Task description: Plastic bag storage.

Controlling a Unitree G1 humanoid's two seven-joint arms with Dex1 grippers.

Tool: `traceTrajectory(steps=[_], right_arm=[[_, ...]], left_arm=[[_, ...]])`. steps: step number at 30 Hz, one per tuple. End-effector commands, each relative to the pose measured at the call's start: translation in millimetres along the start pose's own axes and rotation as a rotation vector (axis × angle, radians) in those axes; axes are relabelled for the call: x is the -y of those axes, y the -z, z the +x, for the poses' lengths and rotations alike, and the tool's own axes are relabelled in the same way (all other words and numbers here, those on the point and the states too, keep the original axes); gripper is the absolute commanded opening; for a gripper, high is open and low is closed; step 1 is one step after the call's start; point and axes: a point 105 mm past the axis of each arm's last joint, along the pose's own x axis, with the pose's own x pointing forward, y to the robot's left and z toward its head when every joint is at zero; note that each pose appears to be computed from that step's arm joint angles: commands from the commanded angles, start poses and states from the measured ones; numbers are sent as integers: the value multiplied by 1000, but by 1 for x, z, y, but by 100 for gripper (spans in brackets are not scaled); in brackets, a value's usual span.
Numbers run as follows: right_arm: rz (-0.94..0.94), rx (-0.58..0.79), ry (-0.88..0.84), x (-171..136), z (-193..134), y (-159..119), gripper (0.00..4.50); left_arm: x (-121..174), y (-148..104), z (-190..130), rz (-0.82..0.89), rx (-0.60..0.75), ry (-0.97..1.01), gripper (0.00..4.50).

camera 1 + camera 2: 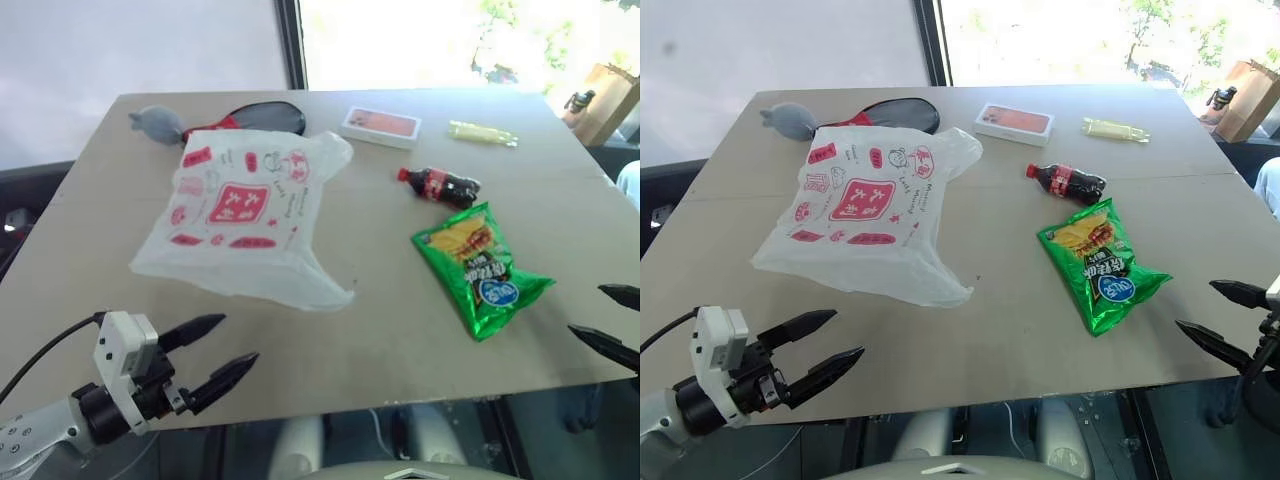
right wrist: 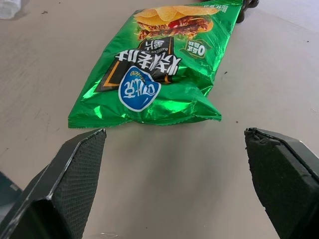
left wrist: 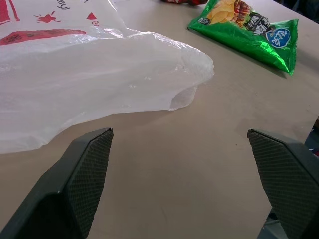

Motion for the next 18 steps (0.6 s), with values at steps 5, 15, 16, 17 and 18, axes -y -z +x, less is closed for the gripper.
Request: traceTrajectory(steps=[5,15,16,17,18], right_arm=[[-89,106,-91,-22,5,-24,450],[-182,245,-130,-42,7,-53,450],[-191,263,-133,-44,8,-57,450],[-196,275,-134,-45,9,-60,450],[-201,289,-136,-46,10,-62,450]], left_arm=[[10,-25,23,19,95,71,448],[1,-91,79,74,258,3,448],[-2,-94,88,86,223,-19,448],[-4,-95,94,96,191,-40,448],[-7,-95,100,138,151,-64,448]])
